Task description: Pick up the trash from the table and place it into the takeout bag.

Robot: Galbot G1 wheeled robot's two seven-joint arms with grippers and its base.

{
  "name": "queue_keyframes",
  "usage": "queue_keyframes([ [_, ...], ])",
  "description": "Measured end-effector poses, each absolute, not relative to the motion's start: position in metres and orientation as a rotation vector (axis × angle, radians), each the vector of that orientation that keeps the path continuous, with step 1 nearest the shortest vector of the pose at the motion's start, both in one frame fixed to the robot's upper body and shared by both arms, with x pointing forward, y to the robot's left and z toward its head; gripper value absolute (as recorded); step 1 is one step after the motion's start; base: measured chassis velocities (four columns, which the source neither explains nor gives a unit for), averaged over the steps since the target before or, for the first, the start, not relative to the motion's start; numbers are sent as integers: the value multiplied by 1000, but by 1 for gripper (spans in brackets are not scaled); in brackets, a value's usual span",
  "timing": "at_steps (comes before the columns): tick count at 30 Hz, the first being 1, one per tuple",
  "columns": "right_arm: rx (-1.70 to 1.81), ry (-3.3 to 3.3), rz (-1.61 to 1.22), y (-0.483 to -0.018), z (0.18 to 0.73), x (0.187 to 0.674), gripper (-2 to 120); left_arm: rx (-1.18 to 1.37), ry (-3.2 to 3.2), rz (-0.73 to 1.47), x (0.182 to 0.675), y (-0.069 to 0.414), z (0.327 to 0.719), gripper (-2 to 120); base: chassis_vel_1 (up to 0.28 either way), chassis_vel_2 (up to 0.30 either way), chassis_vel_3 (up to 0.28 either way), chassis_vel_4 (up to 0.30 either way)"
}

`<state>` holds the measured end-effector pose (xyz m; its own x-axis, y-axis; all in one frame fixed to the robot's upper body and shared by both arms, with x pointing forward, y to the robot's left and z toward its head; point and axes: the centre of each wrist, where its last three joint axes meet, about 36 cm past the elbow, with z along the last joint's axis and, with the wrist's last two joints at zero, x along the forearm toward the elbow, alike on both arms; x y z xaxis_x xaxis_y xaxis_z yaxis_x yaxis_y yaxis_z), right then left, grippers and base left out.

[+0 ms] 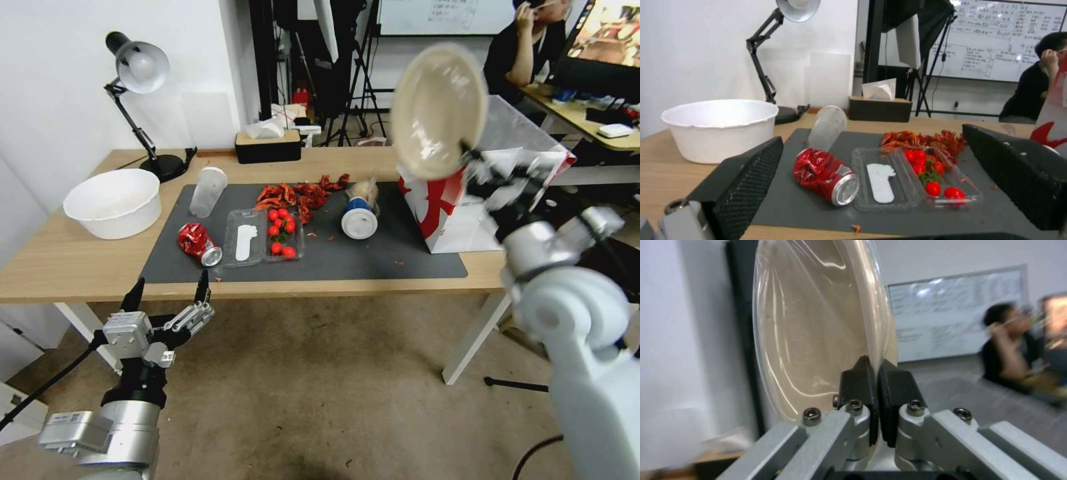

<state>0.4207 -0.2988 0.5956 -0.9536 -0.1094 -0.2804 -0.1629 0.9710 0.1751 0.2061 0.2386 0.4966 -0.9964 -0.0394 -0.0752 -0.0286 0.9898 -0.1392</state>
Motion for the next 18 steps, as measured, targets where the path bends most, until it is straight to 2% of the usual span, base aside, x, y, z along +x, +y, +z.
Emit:
queue_keyframes([
  [5, 57, 2792, 23, -347, 621, 477, 0, -54, 3054, -212, 206, 239, 497, 100, 0, 0, 0, 0],
  [13, 146, 2893, -17, -368, 618, 497, 0, -48, 3042, -219, 206, 239, 494, 100, 0, 0, 0, 0],
  [16, 149, 2920, -13, -368, 615, 497, 4, -44, 3042, -223, 206, 239, 494, 100, 0, 0, 0, 0],
  [18, 148, 2937, -7, -368, 613, 498, 15, -42, 3042, -223, 206, 239, 494, 100, 0, 0, 0, 0],
])
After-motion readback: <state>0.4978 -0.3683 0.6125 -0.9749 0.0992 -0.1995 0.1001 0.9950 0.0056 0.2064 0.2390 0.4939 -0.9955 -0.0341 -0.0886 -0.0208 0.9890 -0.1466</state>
